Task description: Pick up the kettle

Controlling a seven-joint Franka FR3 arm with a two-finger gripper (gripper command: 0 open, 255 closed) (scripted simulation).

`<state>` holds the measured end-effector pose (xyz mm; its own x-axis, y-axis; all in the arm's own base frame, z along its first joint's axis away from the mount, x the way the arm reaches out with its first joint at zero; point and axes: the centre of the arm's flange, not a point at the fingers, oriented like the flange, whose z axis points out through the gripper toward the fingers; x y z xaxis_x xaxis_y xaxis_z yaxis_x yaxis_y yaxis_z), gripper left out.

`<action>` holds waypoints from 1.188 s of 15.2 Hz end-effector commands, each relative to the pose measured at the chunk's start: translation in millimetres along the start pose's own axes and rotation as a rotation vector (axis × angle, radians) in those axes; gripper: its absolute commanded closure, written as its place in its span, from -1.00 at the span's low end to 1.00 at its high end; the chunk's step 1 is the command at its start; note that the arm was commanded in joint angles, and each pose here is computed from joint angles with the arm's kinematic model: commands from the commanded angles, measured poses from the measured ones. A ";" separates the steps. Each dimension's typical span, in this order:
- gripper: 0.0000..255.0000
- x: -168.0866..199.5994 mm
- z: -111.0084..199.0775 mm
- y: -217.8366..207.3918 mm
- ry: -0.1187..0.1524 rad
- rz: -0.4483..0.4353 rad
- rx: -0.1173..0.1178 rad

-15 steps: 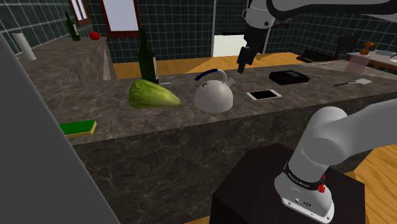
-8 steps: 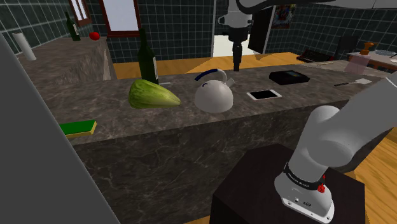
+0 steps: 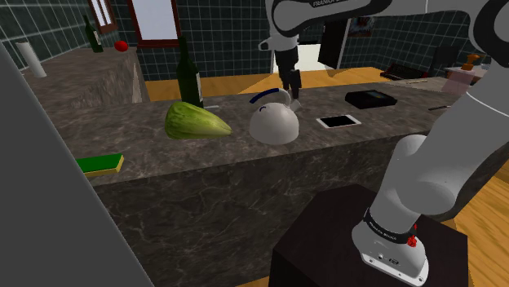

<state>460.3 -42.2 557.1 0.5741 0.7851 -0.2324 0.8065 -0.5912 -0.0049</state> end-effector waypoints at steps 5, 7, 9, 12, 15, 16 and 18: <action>1.00 3.2 17.6 -0.4 -0.001 -0.003 0.000; 1.00 3.4 17.9 -0.8 -0.001 -0.003 0.000; 1.00 3.4 18.0 -0.8 -0.001 -0.003 0.000; 1.00 3.6 18.1 -1.0 -0.001 -0.003 0.000; 1.00 3.3 12.9 -0.1 -0.001 -0.003 0.000; 1.00 2.1 7.8 -0.1 -0.001 -0.003 0.000; 1.00 -0.4 -2.5 -0.1 -0.001 -0.003 0.000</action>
<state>460.9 -40.7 553.9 0.5711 0.7870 -0.2334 0.8084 -0.5886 -0.0063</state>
